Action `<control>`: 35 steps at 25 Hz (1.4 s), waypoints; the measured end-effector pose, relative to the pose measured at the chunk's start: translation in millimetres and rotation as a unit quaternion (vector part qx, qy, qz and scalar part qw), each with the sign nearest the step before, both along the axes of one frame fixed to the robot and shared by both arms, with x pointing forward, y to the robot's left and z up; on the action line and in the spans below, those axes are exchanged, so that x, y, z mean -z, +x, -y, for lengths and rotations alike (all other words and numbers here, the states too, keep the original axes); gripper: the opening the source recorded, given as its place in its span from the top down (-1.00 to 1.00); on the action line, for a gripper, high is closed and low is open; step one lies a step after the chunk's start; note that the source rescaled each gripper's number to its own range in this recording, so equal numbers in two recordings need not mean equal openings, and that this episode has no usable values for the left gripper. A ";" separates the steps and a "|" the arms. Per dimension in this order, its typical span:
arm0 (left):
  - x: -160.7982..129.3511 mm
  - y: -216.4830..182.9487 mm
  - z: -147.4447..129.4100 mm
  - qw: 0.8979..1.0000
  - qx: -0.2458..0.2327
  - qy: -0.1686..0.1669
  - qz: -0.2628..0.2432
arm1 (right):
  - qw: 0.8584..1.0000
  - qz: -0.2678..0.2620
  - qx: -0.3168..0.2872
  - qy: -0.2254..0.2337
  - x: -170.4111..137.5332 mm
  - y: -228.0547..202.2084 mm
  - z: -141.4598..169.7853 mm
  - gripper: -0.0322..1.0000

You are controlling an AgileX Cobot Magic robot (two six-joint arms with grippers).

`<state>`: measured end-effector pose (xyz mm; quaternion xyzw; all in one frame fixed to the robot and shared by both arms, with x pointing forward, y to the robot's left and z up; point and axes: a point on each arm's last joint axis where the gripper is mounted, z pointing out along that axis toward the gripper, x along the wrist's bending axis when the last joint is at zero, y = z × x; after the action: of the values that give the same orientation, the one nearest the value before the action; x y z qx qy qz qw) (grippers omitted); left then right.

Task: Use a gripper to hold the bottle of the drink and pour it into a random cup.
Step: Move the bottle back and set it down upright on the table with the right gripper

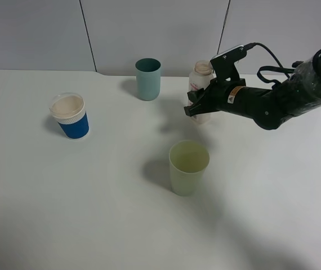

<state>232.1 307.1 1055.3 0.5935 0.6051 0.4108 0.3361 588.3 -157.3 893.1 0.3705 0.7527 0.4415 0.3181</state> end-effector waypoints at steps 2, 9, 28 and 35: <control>0.0 0.0 0.0 1.000 0.000 0.000 0.000 | 1.000 0.000 0.000 0.000 0.0 0.0 0.0 0.94; 0.0 0.0 0.0 1.000 0.000 0.000 0.000 | 1.000 -0.006 0.003 0.001 0.8 -0.3 0.3 0.94; 0.0 0.0 0.0 1.000 0.000 0.000 0.000 | 0.999 -0.030 0.011 0.005 4.6 -2.4 1.6 0.88; 0.0 0.0 0.0 1.000 0.000 0.000 0.000 | 0.999 -0.032 0.012 0.003 5.1 -2.6 1.8 0.38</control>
<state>232.1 307.1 1055.3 0.5935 0.6051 0.4108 0.3361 585.7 -159.1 888.0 0.3946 0.7566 0.4281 0.2976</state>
